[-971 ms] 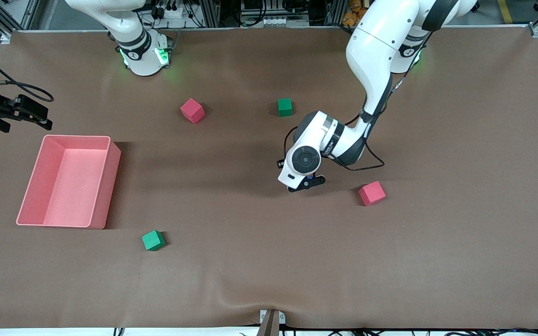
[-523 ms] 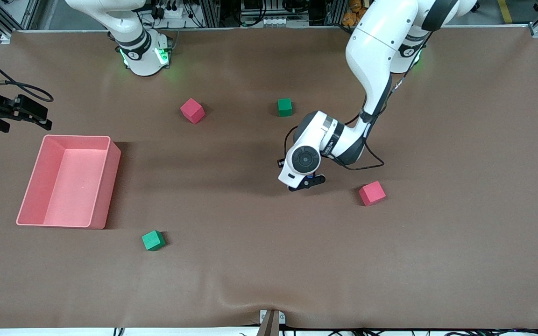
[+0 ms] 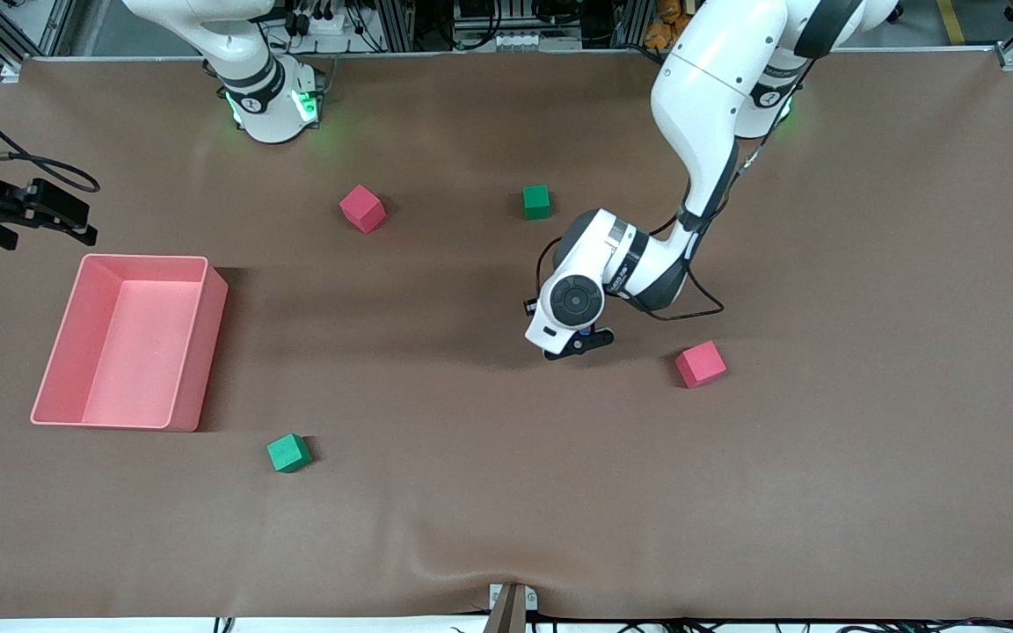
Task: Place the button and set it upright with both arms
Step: 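Close the left gripper on the button body and lift it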
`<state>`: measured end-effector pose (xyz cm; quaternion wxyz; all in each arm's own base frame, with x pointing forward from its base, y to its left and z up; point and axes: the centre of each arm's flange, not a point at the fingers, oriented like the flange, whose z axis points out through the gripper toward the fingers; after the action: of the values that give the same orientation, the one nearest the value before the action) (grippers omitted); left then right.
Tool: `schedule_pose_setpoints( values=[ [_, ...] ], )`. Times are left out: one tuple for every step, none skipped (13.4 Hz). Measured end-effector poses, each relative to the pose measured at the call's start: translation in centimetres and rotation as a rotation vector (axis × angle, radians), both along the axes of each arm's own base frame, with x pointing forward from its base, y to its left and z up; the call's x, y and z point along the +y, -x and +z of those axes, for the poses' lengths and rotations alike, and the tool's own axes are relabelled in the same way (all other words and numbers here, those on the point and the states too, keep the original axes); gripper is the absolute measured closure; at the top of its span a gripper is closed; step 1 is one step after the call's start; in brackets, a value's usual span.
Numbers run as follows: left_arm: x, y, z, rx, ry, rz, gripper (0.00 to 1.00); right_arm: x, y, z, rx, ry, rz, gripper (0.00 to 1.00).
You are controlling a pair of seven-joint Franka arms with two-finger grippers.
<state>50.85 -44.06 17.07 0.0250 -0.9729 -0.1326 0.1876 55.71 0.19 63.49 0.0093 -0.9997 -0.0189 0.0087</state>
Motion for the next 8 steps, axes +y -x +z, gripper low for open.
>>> schedule_pose_setpoints(
  values=[
    [0.00, -0.01, 0.01, 0.000, 0.000, 0.000, 0.43, -0.01, -0.02, 0.00, -0.001, 0.000, 0.000, 0.00],
    [-0.01, -0.02, 0.02, -0.001, 0.001, 0.000, 0.50, -0.01, -0.04, -0.01, -0.002, 0.000, 0.000, 0.00],
    [-0.01, -0.02, 0.03, -0.002, 0.001, 0.000, 0.50, -0.01, -0.09, 0.01, -0.005, 0.000, -0.001, 0.00],
    [-0.01, -0.03, 0.03, -0.002, 0.001, 0.001, 0.56, -0.02, -0.19, 0.05, -0.013, 0.000, -0.002, 0.00],
    [-0.01, -0.03, 0.05, -0.002, 0.001, 0.001, 0.57, -0.02, -0.30, 0.05, -0.019, 0.000, -0.004, 0.00],
    [-0.01, -0.04, 0.06, -0.002, 0.001, 0.001, 0.57, -0.01, -0.46, -0.06, -0.022, 0.000, -0.005, 0.00],
    [-0.01, -0.06, 0.08, -0.003, 0.001, 0.001, 0.57, 0.02, -0.69, -0.25, -0.026, 0.000, -0.006, 0.00],
    [-0.02, -0.10, 0.14, -0.005, 0.002, 0.001, 0.57, 0.06, -0.90, -0.42, -0.029, 0.000, -0.006, 0.00]
  ],
)
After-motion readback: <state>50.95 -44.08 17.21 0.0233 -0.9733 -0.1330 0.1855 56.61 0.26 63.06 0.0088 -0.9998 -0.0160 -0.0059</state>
